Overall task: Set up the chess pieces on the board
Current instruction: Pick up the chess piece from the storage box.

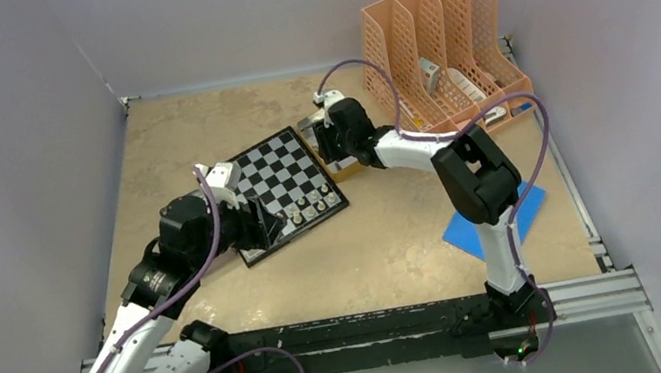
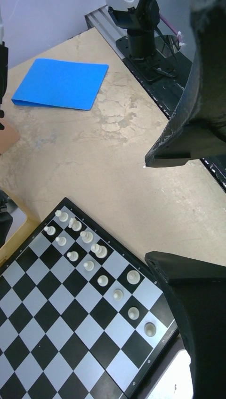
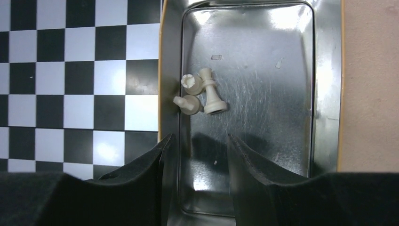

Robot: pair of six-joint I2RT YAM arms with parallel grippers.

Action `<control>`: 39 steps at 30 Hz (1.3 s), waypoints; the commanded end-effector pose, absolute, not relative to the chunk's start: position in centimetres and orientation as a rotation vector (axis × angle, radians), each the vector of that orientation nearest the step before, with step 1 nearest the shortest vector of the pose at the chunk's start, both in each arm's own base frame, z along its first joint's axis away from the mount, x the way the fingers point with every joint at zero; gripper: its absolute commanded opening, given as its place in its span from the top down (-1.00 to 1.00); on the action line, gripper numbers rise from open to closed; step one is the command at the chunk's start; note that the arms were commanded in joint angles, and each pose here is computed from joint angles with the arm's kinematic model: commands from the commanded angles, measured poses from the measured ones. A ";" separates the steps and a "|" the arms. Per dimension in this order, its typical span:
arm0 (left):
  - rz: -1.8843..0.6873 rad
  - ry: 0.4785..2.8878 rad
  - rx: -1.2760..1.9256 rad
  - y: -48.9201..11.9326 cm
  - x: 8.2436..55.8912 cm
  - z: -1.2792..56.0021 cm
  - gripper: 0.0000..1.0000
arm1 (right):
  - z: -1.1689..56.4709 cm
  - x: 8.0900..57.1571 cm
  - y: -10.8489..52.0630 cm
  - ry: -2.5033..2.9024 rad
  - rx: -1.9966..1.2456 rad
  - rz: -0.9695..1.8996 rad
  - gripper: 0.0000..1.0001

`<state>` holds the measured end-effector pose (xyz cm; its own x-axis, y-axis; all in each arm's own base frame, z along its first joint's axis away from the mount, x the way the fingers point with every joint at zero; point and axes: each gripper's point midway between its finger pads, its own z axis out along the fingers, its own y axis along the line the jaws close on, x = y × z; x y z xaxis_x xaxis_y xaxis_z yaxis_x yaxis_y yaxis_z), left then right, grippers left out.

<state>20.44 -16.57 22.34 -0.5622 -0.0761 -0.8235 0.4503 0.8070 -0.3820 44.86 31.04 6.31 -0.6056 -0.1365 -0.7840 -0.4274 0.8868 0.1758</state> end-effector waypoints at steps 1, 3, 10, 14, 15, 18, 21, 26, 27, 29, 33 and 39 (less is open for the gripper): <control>-0.718 2.056 0.311 -16.9 20.6 22.3 -0.31 | 7.7 46.2 31.5 2.166 -0.461 0.413 0.08; -0.718 2.060 0.309 -16.9 20.6 22.3 -0.31 | 7.7 46.5 31.7 2.156 -0.468 0.408 0.08; -0.721 2.044 0.294 -16.7 20.4 22.6 -0.30 | 8.1 48.1 32.1 2.112 -0.495 0.374 0.03; -0.716 2.042 0.292 -16.6 20.5 22.6 -0.30 | 7.7 48.8 32.3 2.091 -0.495 0.358 0.01; -0.717 2.043 0.292 -16.7 20.5 22.6 -0.30 | 7.4 48.8 32.3 2.095 -0.499 0.355 0.01; -0.719 2.049 0.292 -16.7 20.5 22.5 -0.30 | 6.7 48.9 32.2 2.100 -0.510 0.345 0.03; -0.717 2.048 0.293 -16.7 20.5 22.5 -0.30 | 6.5 49.1 32.2 2.101 -0.520 0.331 0.06; -0.714 2.049 0.287 -16.6 20.5 22.5 -0.30 | 5.9 49.1 31.9 2.102 -0.536 0.306 0.10; -0.714 2.049 0.286 -16.6 20.5 22.5 -0.30 | 5.8 49.1 31.9 2.101 -0.541 0.306 0.12; -0.709 2.046 0.283 -16.5 20.6 22.5 -0.30 | 5.5 49.2 32.0 2.097 -0.552 0.309 0.14; -0.711 2.050 0.281 -16.6 20.6 22.5 -0.30 | 5.4 49.4 32.3 2.081 -0.574 0.310 0.15; -0.710 2.048 0.279 -16.6 20.6 22.5 -0.30 | 5.4 49.7 32.3 2.066 -0.588 0.302 0.23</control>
